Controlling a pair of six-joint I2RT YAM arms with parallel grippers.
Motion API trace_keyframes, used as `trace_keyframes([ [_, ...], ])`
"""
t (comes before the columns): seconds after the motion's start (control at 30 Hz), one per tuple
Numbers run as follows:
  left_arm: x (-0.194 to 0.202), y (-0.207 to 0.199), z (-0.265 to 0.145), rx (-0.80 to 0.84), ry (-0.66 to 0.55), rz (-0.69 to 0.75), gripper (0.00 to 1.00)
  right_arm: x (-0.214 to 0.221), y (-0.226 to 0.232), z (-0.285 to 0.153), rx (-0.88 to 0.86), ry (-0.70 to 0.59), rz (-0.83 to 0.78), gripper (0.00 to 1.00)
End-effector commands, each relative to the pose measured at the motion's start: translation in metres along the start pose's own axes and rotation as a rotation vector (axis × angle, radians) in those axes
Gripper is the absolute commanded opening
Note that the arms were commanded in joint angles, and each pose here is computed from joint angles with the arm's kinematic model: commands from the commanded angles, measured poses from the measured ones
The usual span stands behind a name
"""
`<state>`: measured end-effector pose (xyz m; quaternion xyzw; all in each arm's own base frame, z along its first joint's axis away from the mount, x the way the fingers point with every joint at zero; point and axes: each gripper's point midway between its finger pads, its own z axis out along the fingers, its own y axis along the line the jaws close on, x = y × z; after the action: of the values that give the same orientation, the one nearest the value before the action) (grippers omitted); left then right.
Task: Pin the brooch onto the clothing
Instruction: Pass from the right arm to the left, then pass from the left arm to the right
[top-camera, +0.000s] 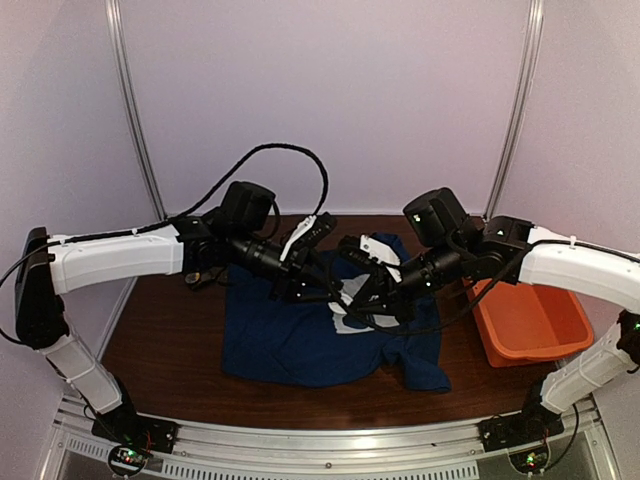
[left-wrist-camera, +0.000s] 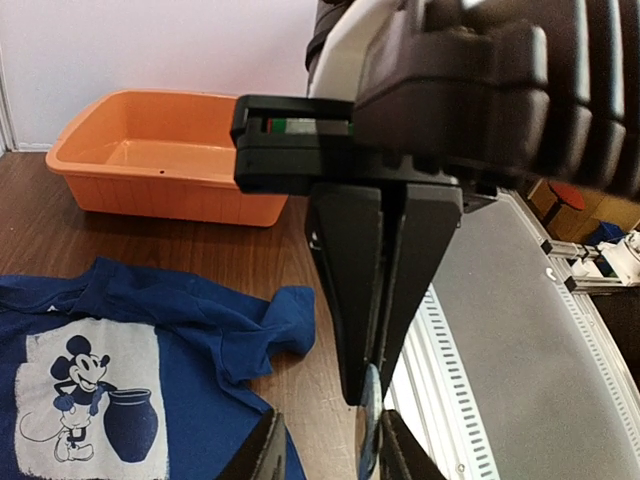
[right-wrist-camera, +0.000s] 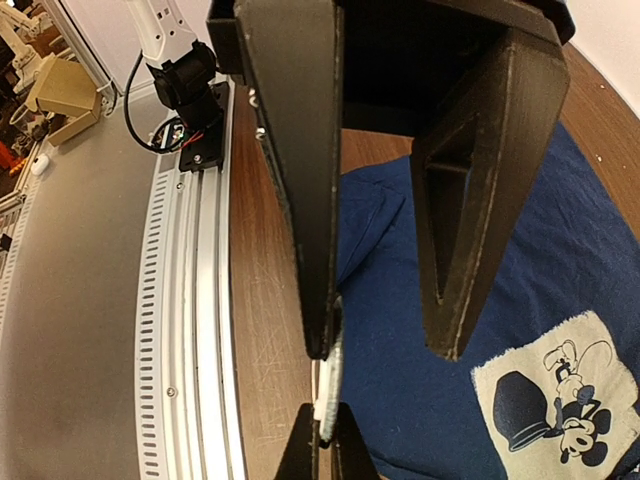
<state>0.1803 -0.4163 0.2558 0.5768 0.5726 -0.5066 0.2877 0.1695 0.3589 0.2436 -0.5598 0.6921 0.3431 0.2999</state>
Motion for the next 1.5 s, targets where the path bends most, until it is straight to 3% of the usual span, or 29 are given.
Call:
trace_keyframes([
  [0.0,-0.008,-0.002,0.003,0.024,-0.009,0.024,0.29,-0.007,-0.009,-0.005,0.048,-0.006,-0.008,0.0],
  [0.3,-0.006,-0.003,0.005,0.03,-0.004,0.023,0.0,-0.007,-0.009,-0.004,0.048,-0.007,-0.009,0.0],
  [0.43,-0.007,-0.002,0.005,0.021,-0.006,0.028,0.0,-0.008,-0.011,-0.005,0.056,-0.011,-0.012,0.0],
  [0.57,-0.011,0.004,0.002,-0.029,-0.038,0.026,0.0,-0.012,-0.011,-0.012,0.074,-0.053,-0.016,0.34],
  [0.73,-0.025,0.014,-0.013,-0.135,-0.149,0.026,0.0,-0.026,-0.014,-0.039,0.137,-0.254,0.0,0.7],
  [0.93,-0.038,0.027,-0.039,-0.203,-0.323,-0.017,0.0,-0.035,-0.035,-0.078,0.319,-0.527,0.072,0.91],
  [1.13,-0.038,0.024,-0.049,-0.202,-0.415,-0.033,0.0,-0.038,-0.042,-0.077,0.314,-0.638,0.148,0.99],
  [1.3,-0.038,0.02,-0.052,-0.194,-0.447,-0.035,0.0,-0.045,-0.051,-0.075,0.317,-0.729,0.207,1.0],
  [1.47,-0.044,0.021,-0.059,-0.225,-0.467,-0.033,0.0,-0.032,-0.081,-0.072,0.472,-0.656,0.285,1.0],
])
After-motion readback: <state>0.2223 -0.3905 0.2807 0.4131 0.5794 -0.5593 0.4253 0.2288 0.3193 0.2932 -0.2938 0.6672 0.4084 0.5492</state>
